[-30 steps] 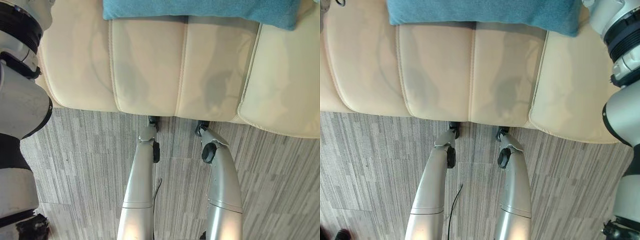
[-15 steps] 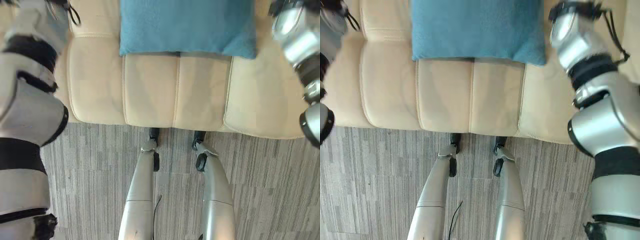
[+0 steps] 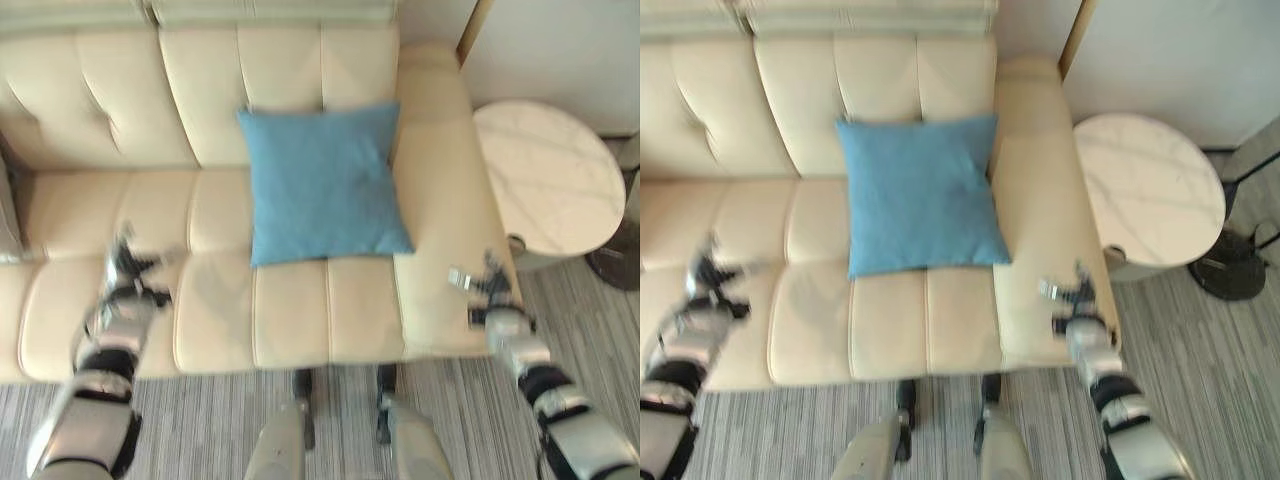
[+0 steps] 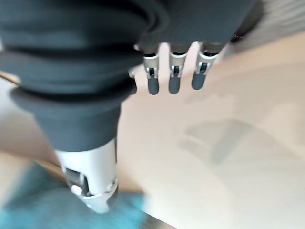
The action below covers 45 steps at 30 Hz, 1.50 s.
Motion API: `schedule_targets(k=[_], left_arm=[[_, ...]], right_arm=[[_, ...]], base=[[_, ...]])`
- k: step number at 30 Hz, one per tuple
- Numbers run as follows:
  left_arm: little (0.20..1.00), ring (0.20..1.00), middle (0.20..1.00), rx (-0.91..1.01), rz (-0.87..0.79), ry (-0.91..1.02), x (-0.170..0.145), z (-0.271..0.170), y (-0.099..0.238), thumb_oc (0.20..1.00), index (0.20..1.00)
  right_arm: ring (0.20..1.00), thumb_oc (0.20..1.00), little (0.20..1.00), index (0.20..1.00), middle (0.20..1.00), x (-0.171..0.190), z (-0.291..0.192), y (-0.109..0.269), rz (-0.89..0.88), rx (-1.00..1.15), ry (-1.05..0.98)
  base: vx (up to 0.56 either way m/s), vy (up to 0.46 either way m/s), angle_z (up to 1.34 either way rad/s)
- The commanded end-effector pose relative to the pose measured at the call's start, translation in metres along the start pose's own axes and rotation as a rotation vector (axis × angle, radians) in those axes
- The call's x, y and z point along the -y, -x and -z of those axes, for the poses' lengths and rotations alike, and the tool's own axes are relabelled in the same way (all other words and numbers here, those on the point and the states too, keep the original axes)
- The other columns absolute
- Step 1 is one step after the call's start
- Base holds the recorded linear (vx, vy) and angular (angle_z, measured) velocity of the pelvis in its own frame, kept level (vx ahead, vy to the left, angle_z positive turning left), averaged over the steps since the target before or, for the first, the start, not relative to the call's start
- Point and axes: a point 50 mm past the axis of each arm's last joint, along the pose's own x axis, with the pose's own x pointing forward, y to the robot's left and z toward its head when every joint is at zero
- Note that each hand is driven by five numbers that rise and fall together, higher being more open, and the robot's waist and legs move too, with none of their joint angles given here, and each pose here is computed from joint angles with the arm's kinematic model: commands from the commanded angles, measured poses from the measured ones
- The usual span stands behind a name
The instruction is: Pick up all the scattered cushions and arrange them neatly on the sofa.
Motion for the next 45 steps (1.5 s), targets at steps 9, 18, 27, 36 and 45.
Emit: schedule_targets(k=[9,18,27,36,45], left_arm=[[1.000,1.000,1.000,-0.583,0.388,-0.003,0.085,0.156,0.109,1.000,1.000],[1.000,1.000,1.000,-0.677,0.411,0.046,0.094,0.171,0.128,1.000,1.000],[1.000,1.000,1.000,-0.609,0.439,-0.112,0.089,0.167,0.121,1.000,1.000],[1.000,1.000,1.000,-0.538,0.484,-0.141,0.105,0.153,0.119,1.000,1.000],[1.000,1.000,1.000,-0.599,0.596,-0.161,0.120,0.166,0.143,1.000,1.000]], right_arm=[[1.000,1.000,1.000,1.000,1.000,0.004,0.138,0.058,-0.134,-0.477,0.228],[1.000,1.000,1.000,1.000,1.000,-0.017,0.154,0.074,-0.177,-0.547,0.162],[1.000,1.000,1.000,1.000,1.000,-0.021,0.150,0.072,-0.162,-0.533,0.132],[1.000,1.000,1.000,1.000,1.000,-0.016,0.156,0.076,-0.168,-0.553,0.217],[1.000,1.000,1.000,1.000,1.000,0.001,0.183,0.096,-0.188,-0.680,0.302]], base=[[0.04,0.005,-0.11],[-0.13,-0.006,-0.01],[-0.27,-0.105,-0.14],[-0.31,-0.210,-0.11],[-0.18,-0.039,0.14]])
